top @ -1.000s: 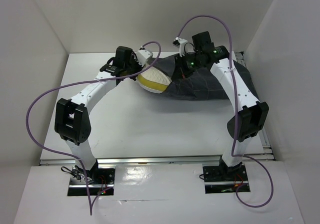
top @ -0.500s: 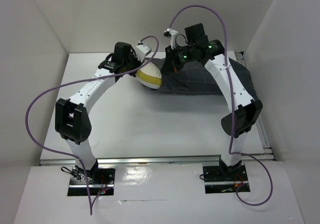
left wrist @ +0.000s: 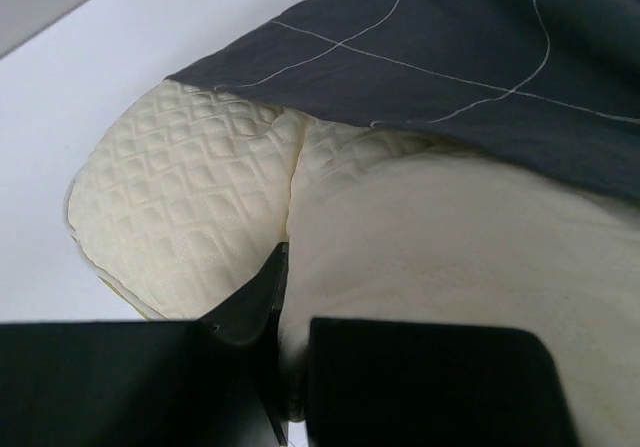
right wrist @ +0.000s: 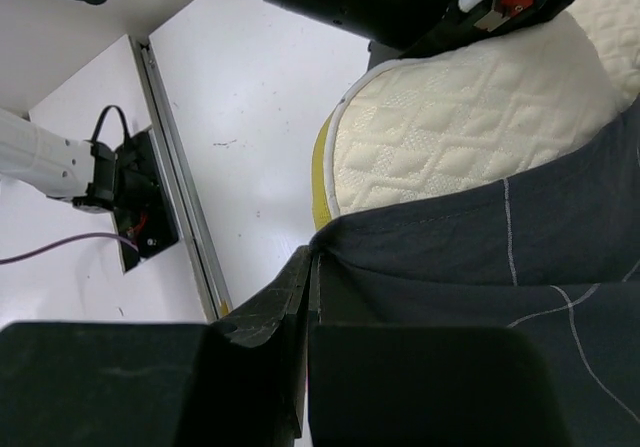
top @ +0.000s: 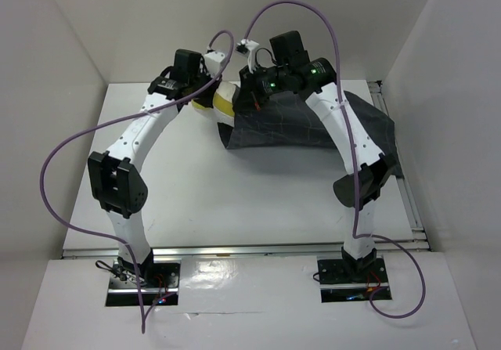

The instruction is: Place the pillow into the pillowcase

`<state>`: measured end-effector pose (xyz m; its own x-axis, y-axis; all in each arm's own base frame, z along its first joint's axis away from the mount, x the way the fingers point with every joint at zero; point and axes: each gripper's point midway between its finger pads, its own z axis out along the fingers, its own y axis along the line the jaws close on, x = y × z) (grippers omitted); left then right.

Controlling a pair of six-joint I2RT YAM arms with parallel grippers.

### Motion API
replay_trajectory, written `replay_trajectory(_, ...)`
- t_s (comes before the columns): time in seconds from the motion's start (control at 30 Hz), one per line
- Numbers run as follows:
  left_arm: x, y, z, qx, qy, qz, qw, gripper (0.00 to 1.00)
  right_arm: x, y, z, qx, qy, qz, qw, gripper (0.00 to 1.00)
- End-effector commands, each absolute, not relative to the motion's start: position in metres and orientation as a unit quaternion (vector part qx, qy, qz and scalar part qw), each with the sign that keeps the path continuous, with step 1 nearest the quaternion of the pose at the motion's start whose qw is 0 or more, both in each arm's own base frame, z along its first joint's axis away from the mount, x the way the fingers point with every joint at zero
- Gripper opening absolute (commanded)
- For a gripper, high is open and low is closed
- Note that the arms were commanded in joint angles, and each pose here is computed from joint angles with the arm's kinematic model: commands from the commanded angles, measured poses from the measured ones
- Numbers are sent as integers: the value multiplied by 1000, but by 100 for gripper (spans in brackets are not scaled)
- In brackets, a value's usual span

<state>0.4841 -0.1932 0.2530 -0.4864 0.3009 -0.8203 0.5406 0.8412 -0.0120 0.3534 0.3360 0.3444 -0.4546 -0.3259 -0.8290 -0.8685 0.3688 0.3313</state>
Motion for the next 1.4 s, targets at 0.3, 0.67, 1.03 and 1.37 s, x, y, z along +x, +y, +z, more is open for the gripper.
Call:
replay_trajectory(0.3,431,-281,245,248,846,-280,380,0,339,350,418,-400,689,435,420,0)
replay_trajectory(0.67,433,-321,267,205,828,-369,368,0,317,367,431,-413,666,466,411,0)
replay_trajectory(1.03,426,-301,259,190,840,-340,377,0,318,365,420,-417,676,445,413,0)
replay_trajectory(1.37,436,-172,229,59,879,-184,435,0,350,322,418,-368,711,410,437,0)
